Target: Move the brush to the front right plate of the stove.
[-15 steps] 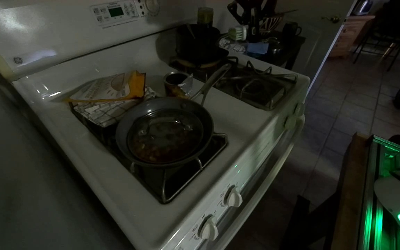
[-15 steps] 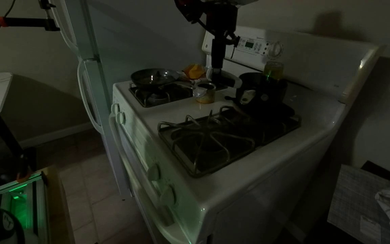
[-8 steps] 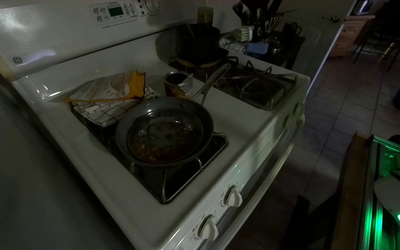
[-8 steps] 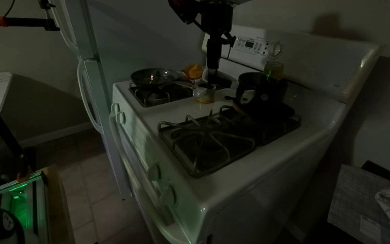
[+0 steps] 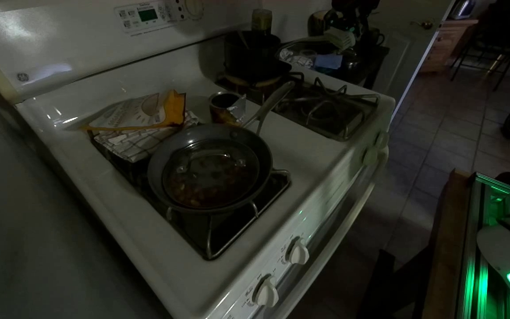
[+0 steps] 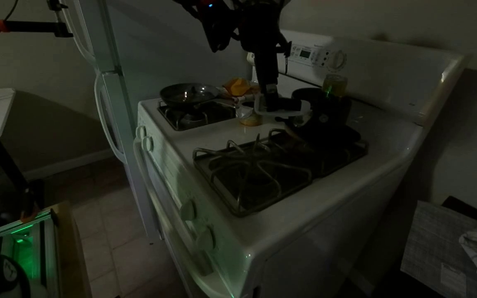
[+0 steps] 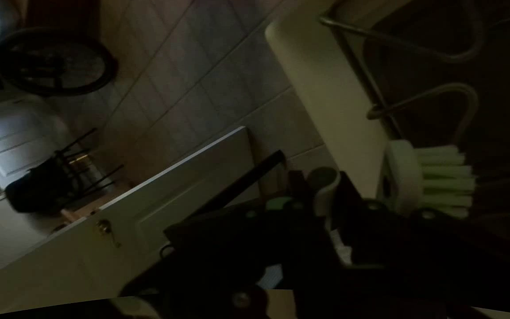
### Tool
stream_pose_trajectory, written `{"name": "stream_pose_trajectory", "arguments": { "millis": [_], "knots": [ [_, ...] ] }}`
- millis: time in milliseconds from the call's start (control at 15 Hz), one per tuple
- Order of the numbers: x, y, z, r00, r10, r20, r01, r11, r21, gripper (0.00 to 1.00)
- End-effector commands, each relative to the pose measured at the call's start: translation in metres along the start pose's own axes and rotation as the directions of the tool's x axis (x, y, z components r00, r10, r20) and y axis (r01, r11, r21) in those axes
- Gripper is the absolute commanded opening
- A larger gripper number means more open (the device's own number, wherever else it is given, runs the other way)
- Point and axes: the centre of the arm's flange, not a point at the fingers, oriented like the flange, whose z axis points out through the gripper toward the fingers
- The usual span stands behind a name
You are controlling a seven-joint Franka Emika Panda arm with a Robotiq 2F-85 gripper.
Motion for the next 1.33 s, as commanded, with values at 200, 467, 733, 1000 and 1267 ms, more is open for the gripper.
{"name": "stream_pose_trajectory", "arguments": {
  "millis": [200, 467, 733, 1000, 1267],
  "knots": [
    [-0.069, 0.005, 0.018, 0.986, -0.153, -0.06, 0.14, 0.973, -0.183, 0.05],
    [-0.061, -0.005, 0.016, 0.991, -0.129, -0.039, 0.121, 0.978, -0.17, 0.19],
    [-0.066, -0.017, 0.011, 0.987, -0.109, -0.118, 0.077, 0.966, -0.248, 0.05],
    [-0.084, -0.044, -0.005, 0.958, -0.181, -0.224, 0.077, 0.911, -0.405, 0.05],
    [-0.112, -0.075, -0.006, 0.923, -0.305, -0.233, 0.136, 0.827, -0.546, 0.05]
  ]
}}
